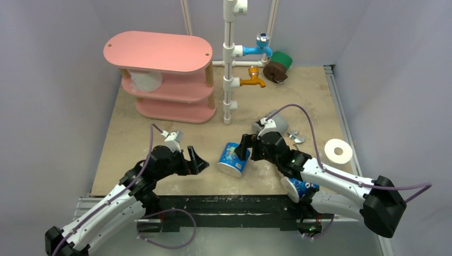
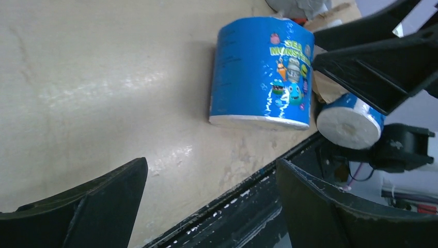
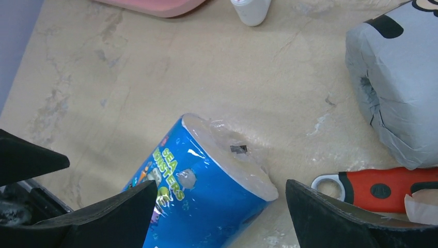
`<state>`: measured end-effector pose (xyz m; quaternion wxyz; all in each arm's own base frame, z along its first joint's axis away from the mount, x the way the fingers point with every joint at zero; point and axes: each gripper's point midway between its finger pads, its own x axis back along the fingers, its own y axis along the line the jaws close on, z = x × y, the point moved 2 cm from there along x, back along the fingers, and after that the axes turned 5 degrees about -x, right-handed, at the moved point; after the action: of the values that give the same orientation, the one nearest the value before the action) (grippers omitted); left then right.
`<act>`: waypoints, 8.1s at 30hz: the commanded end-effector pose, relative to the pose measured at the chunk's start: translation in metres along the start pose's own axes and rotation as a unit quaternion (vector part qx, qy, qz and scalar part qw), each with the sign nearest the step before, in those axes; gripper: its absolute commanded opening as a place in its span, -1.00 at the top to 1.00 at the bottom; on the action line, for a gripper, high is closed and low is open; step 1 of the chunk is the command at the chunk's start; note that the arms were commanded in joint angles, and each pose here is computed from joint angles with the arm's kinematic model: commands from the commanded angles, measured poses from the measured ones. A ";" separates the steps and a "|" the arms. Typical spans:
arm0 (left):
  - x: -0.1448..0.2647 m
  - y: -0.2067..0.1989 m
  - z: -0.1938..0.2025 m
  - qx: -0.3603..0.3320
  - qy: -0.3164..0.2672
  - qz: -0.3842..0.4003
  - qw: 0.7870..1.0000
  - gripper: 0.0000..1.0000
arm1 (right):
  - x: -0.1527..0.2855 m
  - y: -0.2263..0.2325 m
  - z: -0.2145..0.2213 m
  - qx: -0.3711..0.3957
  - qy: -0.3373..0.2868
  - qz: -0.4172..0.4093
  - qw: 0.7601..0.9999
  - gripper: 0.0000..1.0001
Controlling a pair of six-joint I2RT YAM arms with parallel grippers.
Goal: Place and organize the paper towels onto the shelf
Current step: Adjust the paper towel at the center of the board, then pick up the paper towel from the center of the board.
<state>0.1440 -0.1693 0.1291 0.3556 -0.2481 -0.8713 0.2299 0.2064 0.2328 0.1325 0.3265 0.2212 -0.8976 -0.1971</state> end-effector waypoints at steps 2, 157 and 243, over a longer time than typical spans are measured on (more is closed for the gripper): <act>-0.008 -0.039 0.004 -0.024 0.028 0.120 0.992 -0.86 | -0.001 0.021 -0.018 -0.006 -0.017 -0.051 0.999 -0.93; -0.012 -0.019 -0.053 -0.366 0.193 -0.128 0.901 0.42 | 0.054 0.008 -0.019 -0.010 -0.076 -0.093 0.993 -0.91; 0.028 0.029 -0.058 0.000 0.025 -0.260 0.965 -0.86 | 0.055 0.003 -0.014 0.002 -0.073 -0.091 0.993 -0.93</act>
<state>0.1719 -0.1079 0.1708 0.4071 -0.0249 -0.9069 0.1059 0.1759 0.2033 0.1655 0.2524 0.2818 -0.8949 -0.2368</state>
